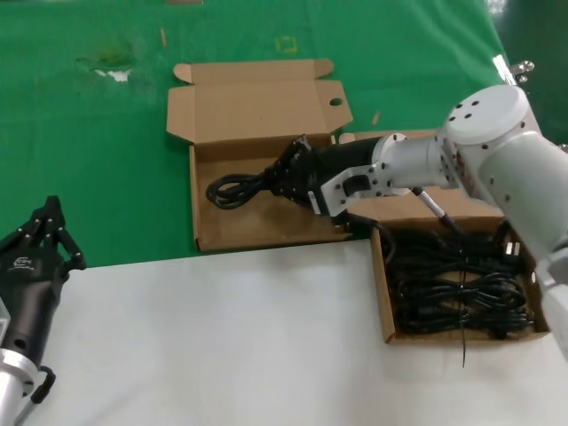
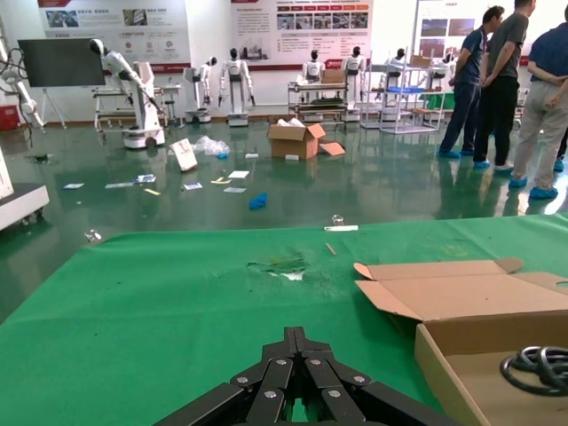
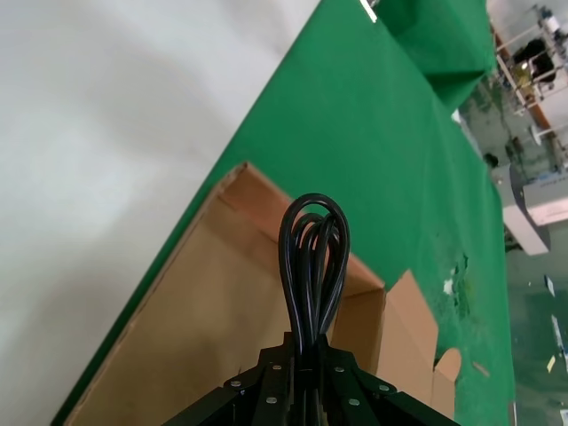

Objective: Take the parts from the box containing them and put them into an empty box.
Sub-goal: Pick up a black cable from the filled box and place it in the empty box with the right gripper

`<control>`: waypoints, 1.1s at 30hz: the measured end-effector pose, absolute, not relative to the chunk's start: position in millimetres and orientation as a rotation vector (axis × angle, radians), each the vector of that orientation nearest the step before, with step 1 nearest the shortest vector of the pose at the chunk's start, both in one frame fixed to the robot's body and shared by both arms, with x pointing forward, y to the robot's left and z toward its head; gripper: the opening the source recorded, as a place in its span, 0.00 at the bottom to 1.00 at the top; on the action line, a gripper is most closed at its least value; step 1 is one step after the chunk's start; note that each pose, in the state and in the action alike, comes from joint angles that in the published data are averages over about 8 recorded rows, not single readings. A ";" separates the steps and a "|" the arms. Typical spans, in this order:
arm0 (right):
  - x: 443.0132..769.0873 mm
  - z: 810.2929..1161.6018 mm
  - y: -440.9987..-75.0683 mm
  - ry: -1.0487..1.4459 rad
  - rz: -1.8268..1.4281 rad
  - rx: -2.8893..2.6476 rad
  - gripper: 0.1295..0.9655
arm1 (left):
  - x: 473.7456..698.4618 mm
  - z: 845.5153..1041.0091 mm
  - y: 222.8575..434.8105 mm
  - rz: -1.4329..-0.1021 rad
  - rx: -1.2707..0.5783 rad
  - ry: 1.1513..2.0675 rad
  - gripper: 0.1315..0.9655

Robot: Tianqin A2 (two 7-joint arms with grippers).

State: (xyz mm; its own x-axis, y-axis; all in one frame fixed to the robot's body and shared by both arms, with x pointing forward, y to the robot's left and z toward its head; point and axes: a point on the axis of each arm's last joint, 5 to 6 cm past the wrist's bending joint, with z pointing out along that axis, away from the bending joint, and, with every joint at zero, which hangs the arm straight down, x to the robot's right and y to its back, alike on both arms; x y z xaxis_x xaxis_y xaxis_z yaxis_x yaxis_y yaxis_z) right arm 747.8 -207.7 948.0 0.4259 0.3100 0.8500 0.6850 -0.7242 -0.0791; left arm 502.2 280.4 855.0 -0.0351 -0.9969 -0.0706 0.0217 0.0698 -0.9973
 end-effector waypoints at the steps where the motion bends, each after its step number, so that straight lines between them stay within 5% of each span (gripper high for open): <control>1: 748.6 946.2 -205.1 -0.847 -1.230 -2.272 0.05 | 502.2 855.0 280.4 -1.193 -1.125 1.253 0.01; 22: 748.6 922.3 -182.2 -0.917 -1.319 -2.350 0.05 | 502.2 855.0 280.4 -1.193 -1.125 1.253 0.01; 33: 748.9 923.1 -186.5 -0.901 -1.323 -2.347 0.14 | 502.2 855.0 280.4 -1.193 -1.125 1.253 0.01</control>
